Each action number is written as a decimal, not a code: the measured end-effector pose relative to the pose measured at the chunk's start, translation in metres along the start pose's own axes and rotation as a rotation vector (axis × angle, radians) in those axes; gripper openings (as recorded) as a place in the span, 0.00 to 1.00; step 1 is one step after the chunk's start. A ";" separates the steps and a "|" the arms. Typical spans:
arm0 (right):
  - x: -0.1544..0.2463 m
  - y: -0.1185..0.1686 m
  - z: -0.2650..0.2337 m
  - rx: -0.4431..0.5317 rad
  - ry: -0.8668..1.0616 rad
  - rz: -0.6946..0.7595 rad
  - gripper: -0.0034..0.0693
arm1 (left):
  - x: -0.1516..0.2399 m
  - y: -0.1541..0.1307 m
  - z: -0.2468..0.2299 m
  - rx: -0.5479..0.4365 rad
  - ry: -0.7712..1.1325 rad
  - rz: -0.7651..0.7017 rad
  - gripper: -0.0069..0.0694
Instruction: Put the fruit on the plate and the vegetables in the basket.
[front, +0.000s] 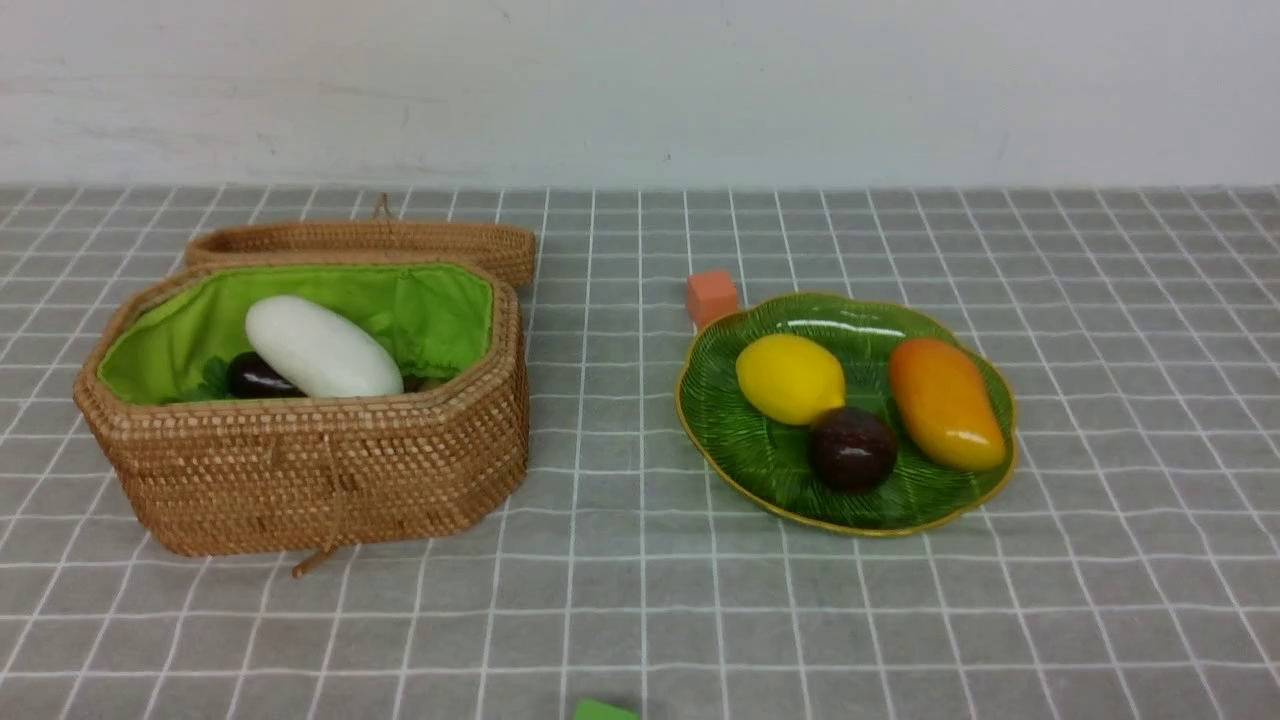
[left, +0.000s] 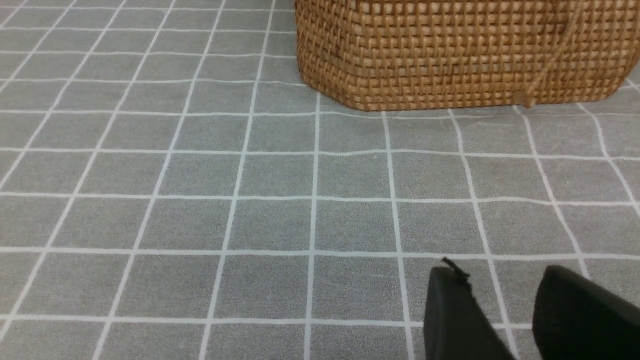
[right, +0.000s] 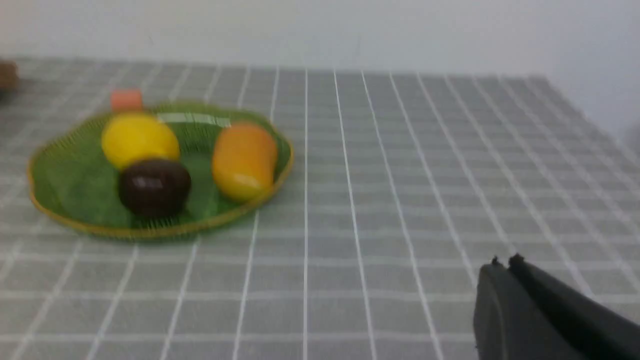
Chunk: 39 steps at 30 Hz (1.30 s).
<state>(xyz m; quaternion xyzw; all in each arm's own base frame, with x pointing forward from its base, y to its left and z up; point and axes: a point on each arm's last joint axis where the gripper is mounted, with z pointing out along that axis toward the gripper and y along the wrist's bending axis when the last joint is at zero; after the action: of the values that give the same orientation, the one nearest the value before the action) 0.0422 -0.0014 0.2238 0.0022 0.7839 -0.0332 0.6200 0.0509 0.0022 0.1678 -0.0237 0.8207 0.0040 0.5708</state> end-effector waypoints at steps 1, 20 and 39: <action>0.010 0.000 0.005 0.010 0.028 0.005 0.05 | 0.000 0.000 0.000 0.000 0.000 0.000 0.40; 0.046 0.000 0.021 0.031 0.069 0.019 0.08 | 0.000 0.000 0.000 0.000 0.000 0.000 0.40; 0.046 0.000 0.021 0.031 0.069 0.020 0.11 | 0.000 0.000 0.000 0.000 0.000 0.000 0.40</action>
<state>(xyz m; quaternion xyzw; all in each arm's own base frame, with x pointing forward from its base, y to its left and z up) 0.0520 -0.0042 0.1743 0.0207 0.8040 -0.0389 0.5930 0.0509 0.0022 0.1678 -0.0237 0.8207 0.0040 0.5708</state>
